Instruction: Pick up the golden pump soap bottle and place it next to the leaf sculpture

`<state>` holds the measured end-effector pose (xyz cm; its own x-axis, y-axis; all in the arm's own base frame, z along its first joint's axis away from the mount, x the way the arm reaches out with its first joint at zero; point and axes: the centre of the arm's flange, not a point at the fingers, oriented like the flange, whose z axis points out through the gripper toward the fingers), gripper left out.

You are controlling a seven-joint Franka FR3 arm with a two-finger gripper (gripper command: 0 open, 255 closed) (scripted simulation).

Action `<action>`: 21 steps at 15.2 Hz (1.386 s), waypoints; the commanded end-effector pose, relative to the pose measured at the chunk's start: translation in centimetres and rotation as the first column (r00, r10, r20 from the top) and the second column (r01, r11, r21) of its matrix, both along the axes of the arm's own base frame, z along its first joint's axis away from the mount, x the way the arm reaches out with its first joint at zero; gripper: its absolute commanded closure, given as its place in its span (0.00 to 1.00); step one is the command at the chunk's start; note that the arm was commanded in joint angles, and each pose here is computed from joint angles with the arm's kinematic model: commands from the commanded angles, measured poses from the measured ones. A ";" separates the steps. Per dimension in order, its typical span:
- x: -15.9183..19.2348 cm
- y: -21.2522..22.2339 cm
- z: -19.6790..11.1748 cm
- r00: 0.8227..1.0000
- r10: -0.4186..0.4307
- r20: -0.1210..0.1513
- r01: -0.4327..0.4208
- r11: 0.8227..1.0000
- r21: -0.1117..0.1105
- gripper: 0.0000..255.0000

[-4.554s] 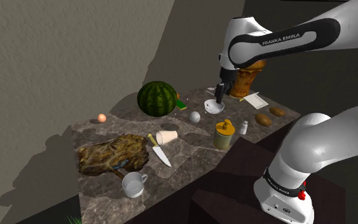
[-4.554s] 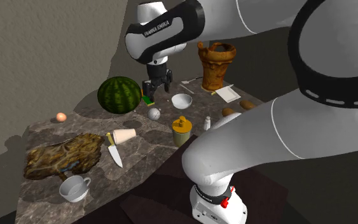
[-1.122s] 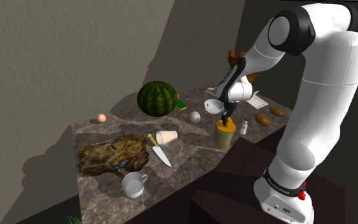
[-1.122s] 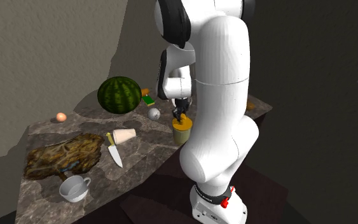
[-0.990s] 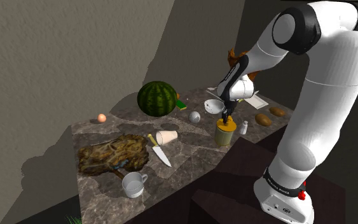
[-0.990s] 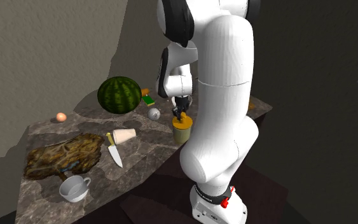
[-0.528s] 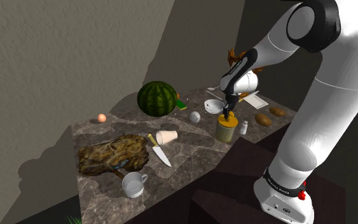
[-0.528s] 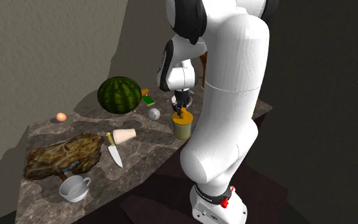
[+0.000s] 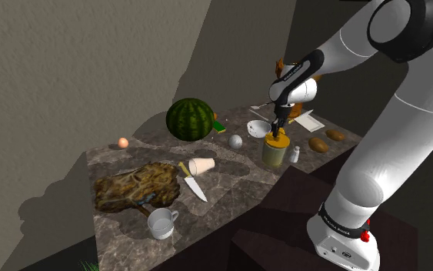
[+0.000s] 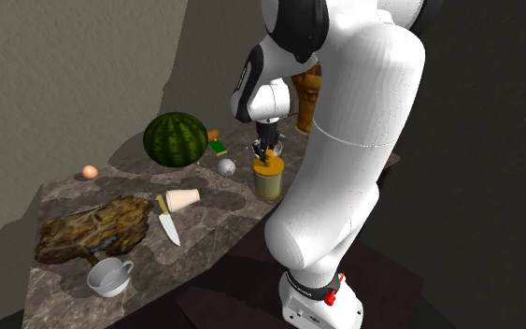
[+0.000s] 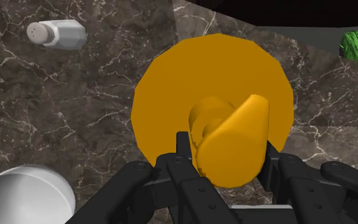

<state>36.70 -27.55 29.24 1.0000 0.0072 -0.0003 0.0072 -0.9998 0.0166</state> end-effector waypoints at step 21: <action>0.0 0.0 11.6 1.000 0.000 0.000 0.000 1.000 0.000 1.00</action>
<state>36.72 -27.56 40.32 1.0000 0.0072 -0.0004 0.0072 -0.9998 0.0169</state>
